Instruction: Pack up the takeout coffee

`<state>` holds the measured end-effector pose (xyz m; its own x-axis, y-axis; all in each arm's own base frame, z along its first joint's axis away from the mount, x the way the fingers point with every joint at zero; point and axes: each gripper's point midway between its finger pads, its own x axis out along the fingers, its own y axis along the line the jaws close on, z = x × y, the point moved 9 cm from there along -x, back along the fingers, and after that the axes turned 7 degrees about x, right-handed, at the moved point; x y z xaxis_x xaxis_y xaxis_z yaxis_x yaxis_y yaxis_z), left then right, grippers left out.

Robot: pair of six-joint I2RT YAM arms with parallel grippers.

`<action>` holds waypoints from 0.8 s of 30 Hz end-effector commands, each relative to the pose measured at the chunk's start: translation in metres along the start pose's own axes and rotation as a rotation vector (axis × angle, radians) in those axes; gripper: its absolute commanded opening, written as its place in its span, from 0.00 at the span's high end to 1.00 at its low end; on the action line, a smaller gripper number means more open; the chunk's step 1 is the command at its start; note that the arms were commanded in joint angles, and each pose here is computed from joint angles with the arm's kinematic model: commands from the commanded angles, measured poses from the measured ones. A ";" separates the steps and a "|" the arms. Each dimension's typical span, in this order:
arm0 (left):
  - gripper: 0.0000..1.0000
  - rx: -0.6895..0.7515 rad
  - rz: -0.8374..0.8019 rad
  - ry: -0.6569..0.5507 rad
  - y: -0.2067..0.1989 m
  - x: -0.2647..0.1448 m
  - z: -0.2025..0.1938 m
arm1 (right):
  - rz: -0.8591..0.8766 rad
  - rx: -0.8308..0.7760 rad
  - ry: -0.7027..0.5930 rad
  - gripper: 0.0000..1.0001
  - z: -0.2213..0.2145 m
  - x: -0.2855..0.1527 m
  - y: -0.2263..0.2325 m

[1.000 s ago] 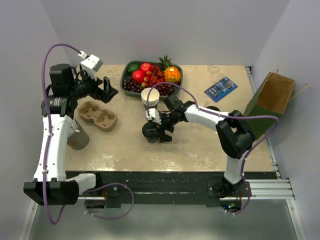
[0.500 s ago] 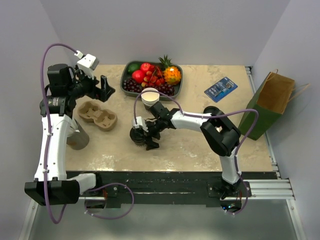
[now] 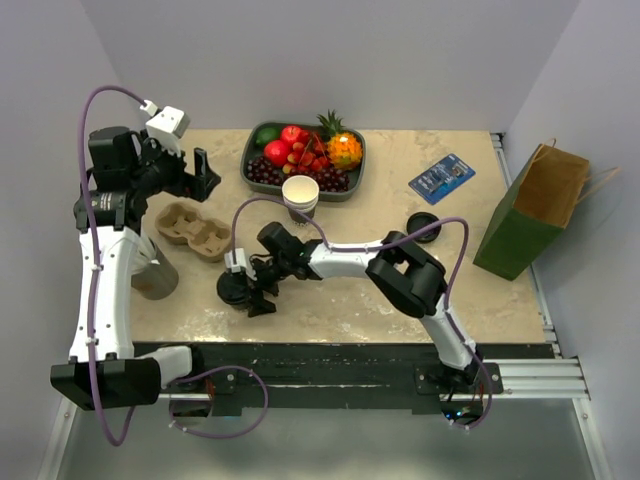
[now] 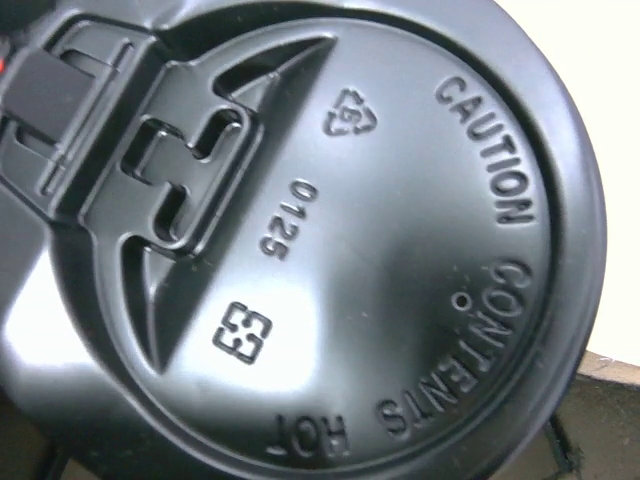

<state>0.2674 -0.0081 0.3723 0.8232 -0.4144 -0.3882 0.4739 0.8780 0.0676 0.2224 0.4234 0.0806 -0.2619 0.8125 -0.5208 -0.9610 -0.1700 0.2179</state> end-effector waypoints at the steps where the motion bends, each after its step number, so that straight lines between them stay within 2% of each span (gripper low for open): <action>1: 0.07 0.020 0.024 -0.022 0.005 -0.005 0.012 | -0.022 -0.018 -0.143 0.10 0.036 0.018 -0.006; 8: 0.07 0.055 0.054 0.013 0.011 -0.006 0.010 | -0.032 -0.025 -0.226 0.10 0.051 0.044 -0.009; 11: 0.06 0.071 0.064 0.035 0.012 -0.007 0.007 | -0.035 -0.026 -0.231 0.01 0.056 0.043 -0.006; 12: 0.06 0.078 0.069 0.042 0.013 -0.007 0.007 | -0.043 -0.028 -0.232 0.01 0.060 0.038 -0.005; 13: 0.06 0.104 0.070 0.051 0.014 -0.007 0.006 | -0.053 -0.021 -0.221 0.01 0.054 0.032 -0.003; 15: 0.07 0.130 0.059 0.085 0.015 -0.006 0.001 | -0.057 -0.047 -0.256 0.01 0.071 0.005 0.004; 16: 0.07 0.148 0.065 0.099 0.016 -0.006 -0.003 | -0.065 -0.026 -0.236 0.01 0.060 -0.006 0.004; 19: 0.08 0.155 0.075 0.167 0.017 -0.004 -0.022 | -0.080 -0.037 -0.209 0.01 0.062 -0.050 0.015; 24: 0.16 0.086 0.014 0.412 0.019 0.006 -0.059 | -0.166 0.053 -0.120 0.01 0.044 -0.113 0.022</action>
<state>0.2659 0.0090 0.3459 0.7665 -0.3197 -0.5570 0.4909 0.8508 0.1872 0.2249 0.3967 0.1532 -0.1477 0.8989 -0.4126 -0.9771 -0.0679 0.2019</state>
